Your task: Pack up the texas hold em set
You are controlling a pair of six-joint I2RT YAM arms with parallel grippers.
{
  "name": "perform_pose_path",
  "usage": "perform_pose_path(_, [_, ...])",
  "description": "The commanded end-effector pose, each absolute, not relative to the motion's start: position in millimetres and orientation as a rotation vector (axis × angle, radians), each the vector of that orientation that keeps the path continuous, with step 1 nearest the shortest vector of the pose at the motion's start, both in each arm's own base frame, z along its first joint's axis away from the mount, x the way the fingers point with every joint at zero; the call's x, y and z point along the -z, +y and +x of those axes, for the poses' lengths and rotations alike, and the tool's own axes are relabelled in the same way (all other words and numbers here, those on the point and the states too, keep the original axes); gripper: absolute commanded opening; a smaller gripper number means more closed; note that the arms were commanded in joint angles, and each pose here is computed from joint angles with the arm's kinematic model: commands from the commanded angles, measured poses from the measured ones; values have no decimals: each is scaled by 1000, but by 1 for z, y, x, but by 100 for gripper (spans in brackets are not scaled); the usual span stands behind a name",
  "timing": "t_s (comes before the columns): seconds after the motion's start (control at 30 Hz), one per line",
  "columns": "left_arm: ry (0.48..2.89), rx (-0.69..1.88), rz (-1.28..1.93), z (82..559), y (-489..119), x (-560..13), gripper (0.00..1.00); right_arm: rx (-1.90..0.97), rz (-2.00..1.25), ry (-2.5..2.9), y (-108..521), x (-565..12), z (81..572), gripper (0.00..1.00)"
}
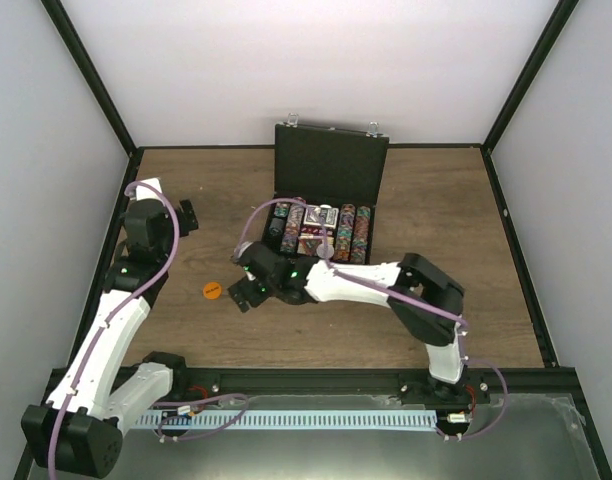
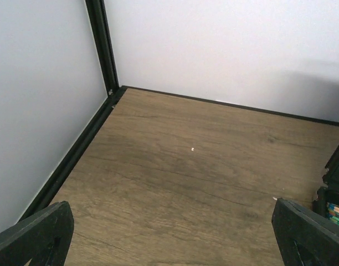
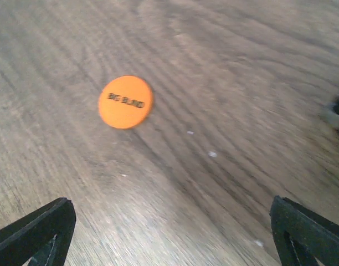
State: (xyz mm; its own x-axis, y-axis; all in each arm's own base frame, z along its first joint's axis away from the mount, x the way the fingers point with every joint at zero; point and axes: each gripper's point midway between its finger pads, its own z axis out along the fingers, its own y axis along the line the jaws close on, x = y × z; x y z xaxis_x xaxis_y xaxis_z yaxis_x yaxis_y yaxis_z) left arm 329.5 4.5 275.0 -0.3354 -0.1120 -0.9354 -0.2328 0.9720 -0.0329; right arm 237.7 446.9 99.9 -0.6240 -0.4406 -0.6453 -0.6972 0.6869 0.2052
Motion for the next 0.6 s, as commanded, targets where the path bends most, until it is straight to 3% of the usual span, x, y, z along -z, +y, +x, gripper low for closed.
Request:
perform_pose_path(0.0, [1873, -139, -291, 325, 12, -286, 100, -633, -1029, 2153, 492, -107, 236, 98])
perform_pose_path(0.57, [1898, -107, -251, 331, 4, -281, 100, -553, -1312, 2103, 549, -43, 230, 83])
